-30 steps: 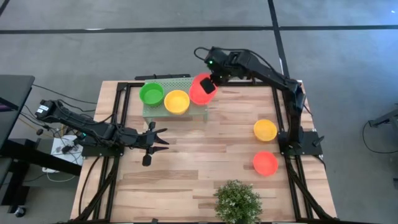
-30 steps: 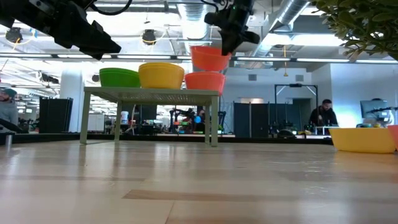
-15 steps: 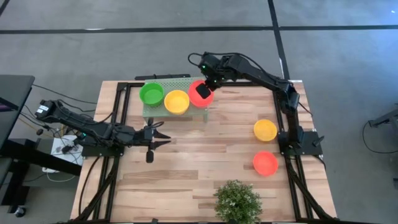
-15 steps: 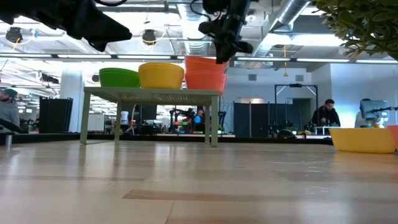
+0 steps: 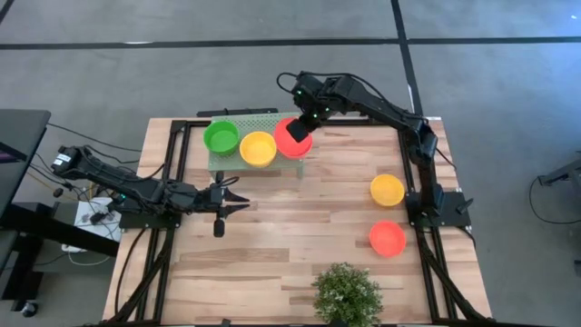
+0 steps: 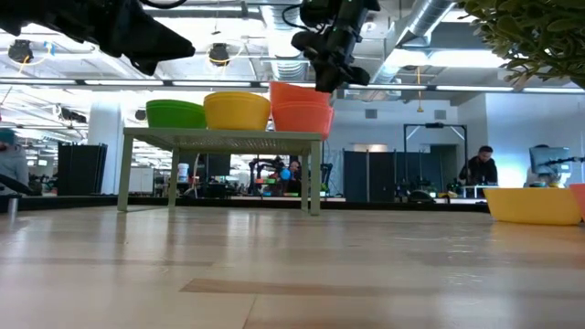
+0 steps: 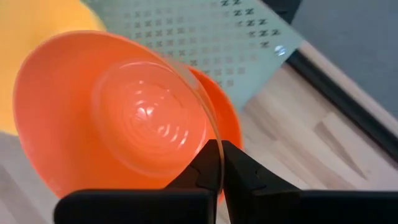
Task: Pick & Place Mini bowls
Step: Stack the orange bowl on top of the orange bowls on the shelf
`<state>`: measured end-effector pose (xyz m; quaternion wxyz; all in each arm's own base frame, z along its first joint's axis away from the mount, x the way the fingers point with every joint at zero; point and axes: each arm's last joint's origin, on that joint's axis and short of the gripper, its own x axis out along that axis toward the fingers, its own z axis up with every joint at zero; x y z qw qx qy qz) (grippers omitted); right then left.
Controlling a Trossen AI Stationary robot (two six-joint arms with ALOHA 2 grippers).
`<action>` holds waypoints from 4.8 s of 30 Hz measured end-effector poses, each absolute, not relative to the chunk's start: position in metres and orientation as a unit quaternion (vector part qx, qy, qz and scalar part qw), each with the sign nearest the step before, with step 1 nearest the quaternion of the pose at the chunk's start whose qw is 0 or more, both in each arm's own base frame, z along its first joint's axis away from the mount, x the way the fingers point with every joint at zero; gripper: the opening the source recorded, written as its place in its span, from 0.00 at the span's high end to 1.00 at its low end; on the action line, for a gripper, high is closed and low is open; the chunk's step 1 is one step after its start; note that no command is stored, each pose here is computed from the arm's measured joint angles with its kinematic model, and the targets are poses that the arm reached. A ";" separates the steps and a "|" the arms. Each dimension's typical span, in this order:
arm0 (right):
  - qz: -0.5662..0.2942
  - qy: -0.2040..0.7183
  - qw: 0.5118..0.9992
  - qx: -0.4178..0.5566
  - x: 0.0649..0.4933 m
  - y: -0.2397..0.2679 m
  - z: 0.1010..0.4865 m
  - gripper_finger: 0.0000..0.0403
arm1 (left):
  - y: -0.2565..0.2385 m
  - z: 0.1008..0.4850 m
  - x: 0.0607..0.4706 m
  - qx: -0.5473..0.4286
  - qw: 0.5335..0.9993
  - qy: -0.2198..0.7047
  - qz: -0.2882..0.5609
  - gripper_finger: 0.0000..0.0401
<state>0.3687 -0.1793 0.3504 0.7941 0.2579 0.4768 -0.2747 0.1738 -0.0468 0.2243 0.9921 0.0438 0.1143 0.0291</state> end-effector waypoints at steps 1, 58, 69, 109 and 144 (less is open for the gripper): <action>-0.274 0.478 0.794 0.259 0.369 -0.179 0.350 0.99 | -0.047 0.224 0.174 0.044 0.992 0.114 0.029 0.85; -0.220 0.566 0.755 0.249 0.354 -0.145 0.358 0.82 | -0.047 0.224 0.174 0.043 0.992 0.114 0.029 0.85; -0.129 0.601 0.766 0.189 0.365 -0.076 0.367 0.82 | -0.047 0.224 0.174 0.038 0.992 0.116 0.029 0.85; -0.257 0.613 0.656 0.358 0.183 0.083 0.250 0.82 | -0.047 0.229 0.175 0.043 0.995 0.088 0.028 0.85; -0.360 0.605 0.611 0.362 0.132 0.064 0.181 0.83 | -0.033 0.233 0.179 0.033 0.994 0.073 0.070 0.85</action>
